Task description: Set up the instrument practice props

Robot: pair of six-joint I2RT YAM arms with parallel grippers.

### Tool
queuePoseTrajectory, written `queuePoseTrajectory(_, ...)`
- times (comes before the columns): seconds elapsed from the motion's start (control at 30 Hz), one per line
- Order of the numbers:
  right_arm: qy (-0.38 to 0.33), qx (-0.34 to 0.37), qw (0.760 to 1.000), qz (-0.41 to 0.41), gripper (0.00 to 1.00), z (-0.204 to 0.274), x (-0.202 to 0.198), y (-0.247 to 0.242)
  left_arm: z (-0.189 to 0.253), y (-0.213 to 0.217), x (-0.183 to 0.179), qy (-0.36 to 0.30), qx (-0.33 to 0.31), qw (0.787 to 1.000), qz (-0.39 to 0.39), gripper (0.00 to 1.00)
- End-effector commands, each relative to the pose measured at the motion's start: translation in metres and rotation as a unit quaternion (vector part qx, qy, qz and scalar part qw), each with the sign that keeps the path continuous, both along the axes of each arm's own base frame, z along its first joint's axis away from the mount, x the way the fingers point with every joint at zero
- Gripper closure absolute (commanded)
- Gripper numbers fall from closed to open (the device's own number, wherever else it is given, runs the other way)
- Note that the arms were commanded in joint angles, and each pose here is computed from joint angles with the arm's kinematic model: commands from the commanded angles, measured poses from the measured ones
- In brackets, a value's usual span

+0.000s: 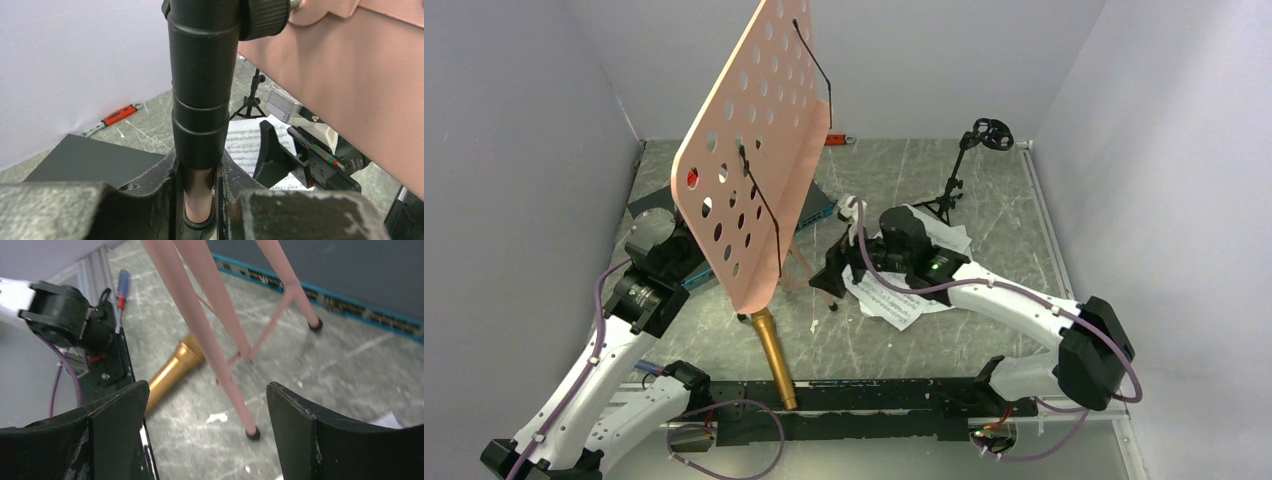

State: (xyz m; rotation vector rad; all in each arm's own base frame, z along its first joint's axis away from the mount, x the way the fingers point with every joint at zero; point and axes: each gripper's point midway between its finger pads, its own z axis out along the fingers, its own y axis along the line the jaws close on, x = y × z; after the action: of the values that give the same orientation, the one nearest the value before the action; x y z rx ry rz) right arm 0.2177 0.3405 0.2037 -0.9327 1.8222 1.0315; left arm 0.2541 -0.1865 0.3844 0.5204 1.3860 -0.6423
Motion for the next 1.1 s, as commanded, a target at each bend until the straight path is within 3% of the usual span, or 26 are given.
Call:
queuePoseTrajectory(0.0, -0.072, 0.081, 0.993, 0.043, 0.09, 0.059, 0.005, 0.040, 0.064, 0.000, -0.025, -0.079, -0.082, 0.993, -0.033, 0.97)
queuePoseTrajectory(0.2, -0.070, 0.072, 0.995, 0.021, 0.18, 0.051, 0.026, 0.061, 0.065, -0.002, -0.025, -0.075, -0.087, 0.993, -0.039, 0.97)
queuePoseTrajectory(0.3, -0.072, 0.067, 0.995, 0.029, 0.30, 0.048, 0.027, 0.068, 0.066, -0.003, -0.025, -0.076, -0.088, 0.992, -0.041, 0.97)
queuePoseTrajectory(0.4, -0.074, 0.059, 0.995, 0.035, 0.50, 0.044, 0.026, 0.071, 0.067, -0.004, -0.024, -0.078, -0.090, 0.992, -0.044, 0.97)
queuePoseTrajectory(0.57, -0.084, 0.041, 0.996, 0.010, 1.00, 0.035, 0.031, 0.063, 0.071, -0.006, -0.024, -0.089, -0.095, 0.990, -0.048, 0.97)
queuePoseTrajectory(1.07, -0.088, -0.047, 0.974, -0.203, 1.00, -0.003, 0.076, 0.001, 0.119, -0.018, -0.023, -0.150, -0.115, 0.979, -0.081, 0.97)
